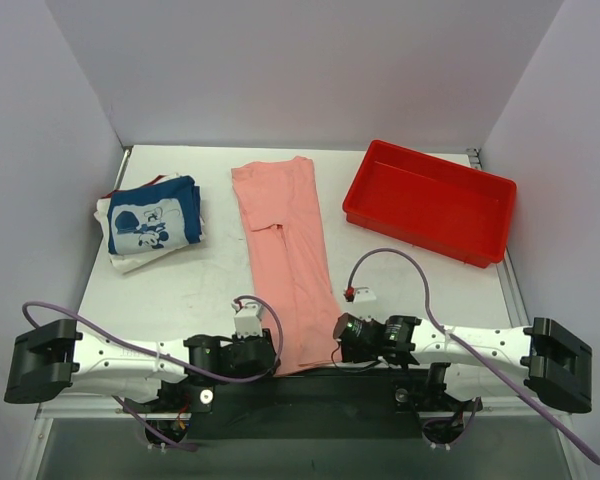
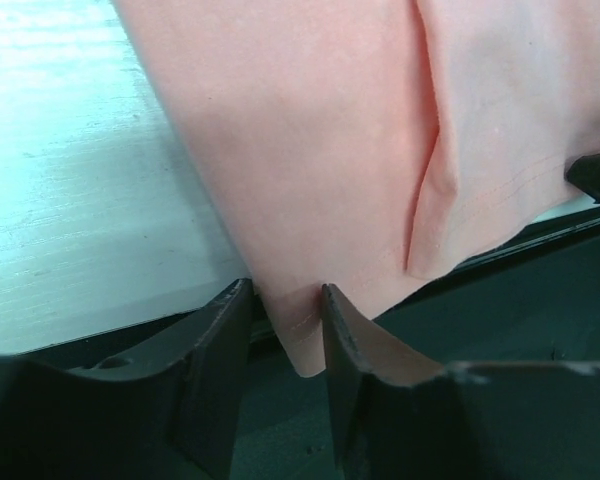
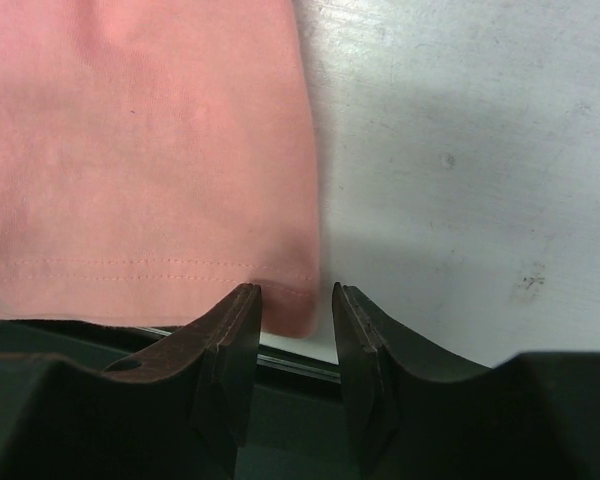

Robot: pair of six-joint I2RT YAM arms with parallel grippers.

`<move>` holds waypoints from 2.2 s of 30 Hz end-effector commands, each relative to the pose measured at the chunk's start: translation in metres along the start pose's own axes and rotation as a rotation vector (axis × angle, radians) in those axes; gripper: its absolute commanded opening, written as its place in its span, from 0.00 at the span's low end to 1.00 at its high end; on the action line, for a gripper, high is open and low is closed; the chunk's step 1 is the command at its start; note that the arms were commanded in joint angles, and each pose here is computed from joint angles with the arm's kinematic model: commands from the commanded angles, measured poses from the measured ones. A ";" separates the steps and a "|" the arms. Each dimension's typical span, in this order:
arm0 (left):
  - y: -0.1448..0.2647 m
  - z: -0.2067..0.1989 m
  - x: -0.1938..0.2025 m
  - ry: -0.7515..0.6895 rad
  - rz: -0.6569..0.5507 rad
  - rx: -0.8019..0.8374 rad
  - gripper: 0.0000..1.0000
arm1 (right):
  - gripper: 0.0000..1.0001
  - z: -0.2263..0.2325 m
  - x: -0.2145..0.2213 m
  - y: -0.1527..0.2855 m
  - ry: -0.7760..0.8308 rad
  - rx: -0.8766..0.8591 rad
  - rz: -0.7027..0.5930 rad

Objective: Fold and stack the t-shirts
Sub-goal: Grab the bottom of the folded rectangular tshirt with both arms

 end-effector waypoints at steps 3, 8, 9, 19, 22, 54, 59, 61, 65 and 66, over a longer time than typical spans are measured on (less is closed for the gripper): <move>-0.003 0.033 0.025 -0.045 0.089 -0.084 0.40 | 0.33 -0.002 0.003 0.000 0.014 0.025 0.008; -0.008 0.031 0.032 -0.007 0.096 -0.009 0.27 | 0.27 -0.001 0.006 0.000 0.014 0.025 0.017; -0.007 0.033 0.033 -0.002 0.098 -0.010 0.23 | 0.26 -0.002 0.007 0.000 0.014 0.026 0.016; -0.005 0.040 0.033 0.009 0.091 -0.024 0.05 | 0.19 -0.006 0.008 -0.001 0.010 0.042 0.015; -0.005 0.041 0.032 0.009 0.085 -0.026 0.01 | 0.18 -0.009 0.009 -0.001 0.008 0.052 0.015; 0.013 0.024 0.014 0.047 0.018 0.102 0.00 | 0.39 0.002 0.012 -0.002 -0.063 -0.100 -0.007; 0.013 0.028 0.013 0.043 0.011 0.087 0.00 | 0.36 0.001 0.012 -0.004 -0.060 -0.096 -0.009; 0.013 0.029 0.013 0.044 0.009 0.084 0.00 | 0.35 0.002 0.013 -0.004 -0.058 -0.099 -0.002; 0.014 0.029 0.012 0.046 0.004 0.089 0.00 | 0.32 0.004 0.013 -0.004 -0.049 -0.116 0.007; 0.015 0.028 0.011 0.047 0.003 0.092 0.00 | 0.32 0.006 0.013 -0.003 -0.048 -0.121 0.007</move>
Point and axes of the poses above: each gripper's point midway between its finger pads, its own y axis back along the fingers, its own z axis along the line the jaws close on, x = y × z, the point moved 5 cm from there along y, back along the fingers, and after that the axes turned 8 degrees about -y, right-handed, at the moved point
